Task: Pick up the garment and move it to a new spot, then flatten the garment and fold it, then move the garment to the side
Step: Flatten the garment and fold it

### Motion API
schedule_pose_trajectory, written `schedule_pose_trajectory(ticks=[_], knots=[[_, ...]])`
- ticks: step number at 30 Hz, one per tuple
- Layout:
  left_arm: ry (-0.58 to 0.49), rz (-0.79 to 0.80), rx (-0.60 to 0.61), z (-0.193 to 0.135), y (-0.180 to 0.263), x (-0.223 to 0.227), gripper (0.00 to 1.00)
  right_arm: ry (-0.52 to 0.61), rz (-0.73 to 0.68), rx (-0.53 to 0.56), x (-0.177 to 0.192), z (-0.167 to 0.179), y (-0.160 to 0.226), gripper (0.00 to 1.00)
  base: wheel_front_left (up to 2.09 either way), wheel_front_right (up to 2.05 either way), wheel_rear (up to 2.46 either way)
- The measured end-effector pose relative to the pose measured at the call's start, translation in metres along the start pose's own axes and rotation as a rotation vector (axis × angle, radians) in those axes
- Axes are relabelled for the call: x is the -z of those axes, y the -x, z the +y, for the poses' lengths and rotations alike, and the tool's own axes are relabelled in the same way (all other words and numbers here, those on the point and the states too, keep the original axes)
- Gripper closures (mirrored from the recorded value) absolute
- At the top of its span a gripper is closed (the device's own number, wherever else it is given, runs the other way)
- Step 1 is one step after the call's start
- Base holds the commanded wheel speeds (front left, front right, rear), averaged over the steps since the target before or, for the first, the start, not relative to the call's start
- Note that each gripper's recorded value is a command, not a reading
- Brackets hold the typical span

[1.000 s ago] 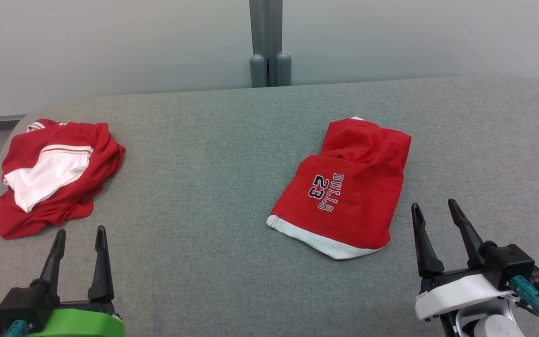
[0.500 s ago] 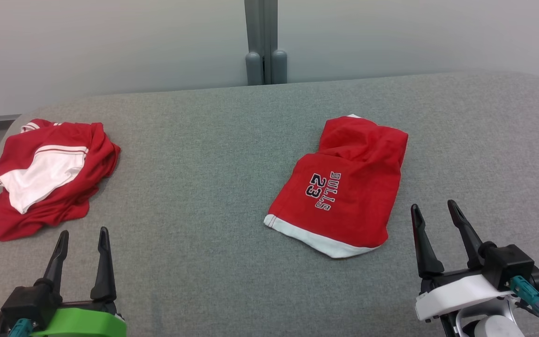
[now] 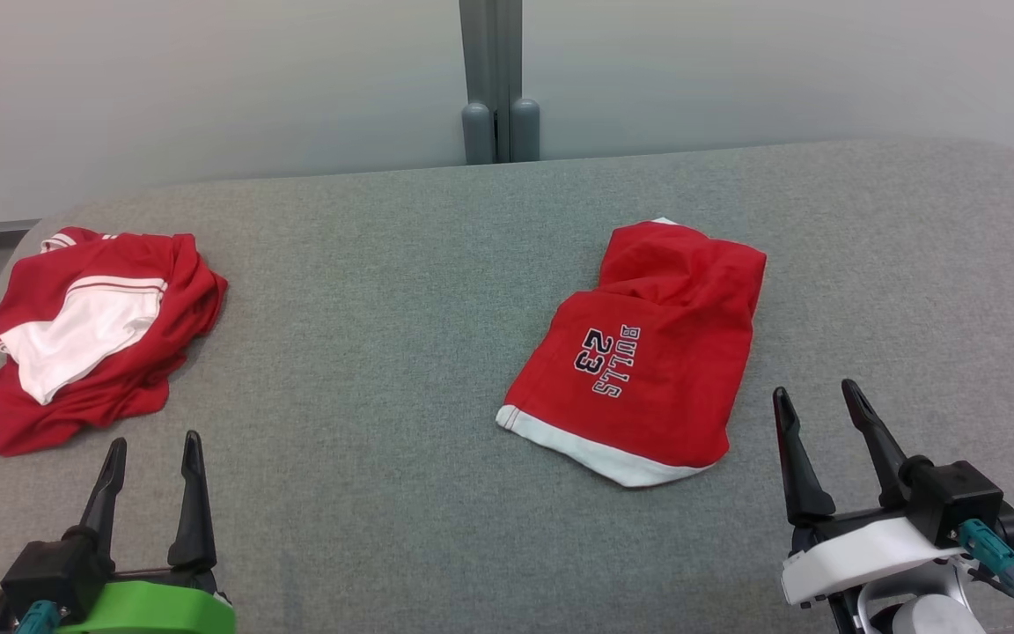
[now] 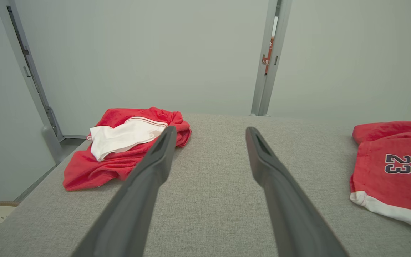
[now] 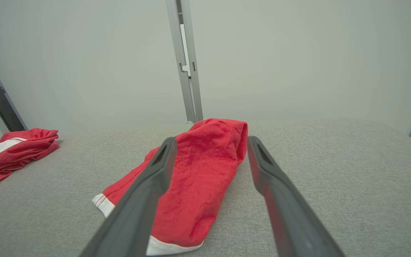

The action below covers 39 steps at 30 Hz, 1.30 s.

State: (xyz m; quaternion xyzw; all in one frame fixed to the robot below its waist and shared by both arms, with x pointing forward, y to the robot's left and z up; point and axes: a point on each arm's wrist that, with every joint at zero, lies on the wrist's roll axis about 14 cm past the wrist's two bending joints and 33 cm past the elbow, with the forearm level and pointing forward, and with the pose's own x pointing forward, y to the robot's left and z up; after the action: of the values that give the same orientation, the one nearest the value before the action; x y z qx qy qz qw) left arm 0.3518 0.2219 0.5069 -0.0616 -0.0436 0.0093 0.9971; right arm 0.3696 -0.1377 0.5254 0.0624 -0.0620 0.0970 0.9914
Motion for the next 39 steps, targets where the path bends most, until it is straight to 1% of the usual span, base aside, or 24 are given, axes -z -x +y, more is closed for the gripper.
schedule_pose_trajectory(ticks=[17,23,25,26,30,35,39], knots=[[-0.003,0.002,0.008,-0.002,-0.002,0.001,0.0,-0.001,0.001,0.01,0.0,-0.003,0.002,0.0,0.0,0.0,0.0],[-0.031,-0.023,0.064,-0.015,-0.021,-0.008,0.0,-0.005,0.009,0.021,0.003,-0.007,0.001,0.0,0.0,0.0,0.0],[-0.047,-0.033,0.102,-0.024,-0.032,-0.012,0.0,-0.006,0.013,0.025,0.005,-0.008,0.0,0.0,0.0,0.0,0.0],[-0.061,-0.043,0.142,-0.033,-0.043,-0.015,0.0,-0.008,0.016,0.028,0.006,-0.01,-0.003,0.0,0.0,0.0,0.0],[-0.082,-0.063,0.235,-0.061,-0.067,-0.021,0.0,-0.009,0.023,0.044,0.01,-0.015,-0.006,0.0,0.0,0.0,0.0],[-0.091,-0.043,0.351,-0.097,-0.09,-0.013,0.0,-0.005,0.033,0.075,0.014,-0.026,-0.008,0.0,0.0,0.0,0.0],[-0.087,0.014,0.442,-0.127,-0.101,0.009,0.0,0.001,0.044,0.11,0.018,-0.038,-0.006,0.0,0.0,0.0,0.0]])
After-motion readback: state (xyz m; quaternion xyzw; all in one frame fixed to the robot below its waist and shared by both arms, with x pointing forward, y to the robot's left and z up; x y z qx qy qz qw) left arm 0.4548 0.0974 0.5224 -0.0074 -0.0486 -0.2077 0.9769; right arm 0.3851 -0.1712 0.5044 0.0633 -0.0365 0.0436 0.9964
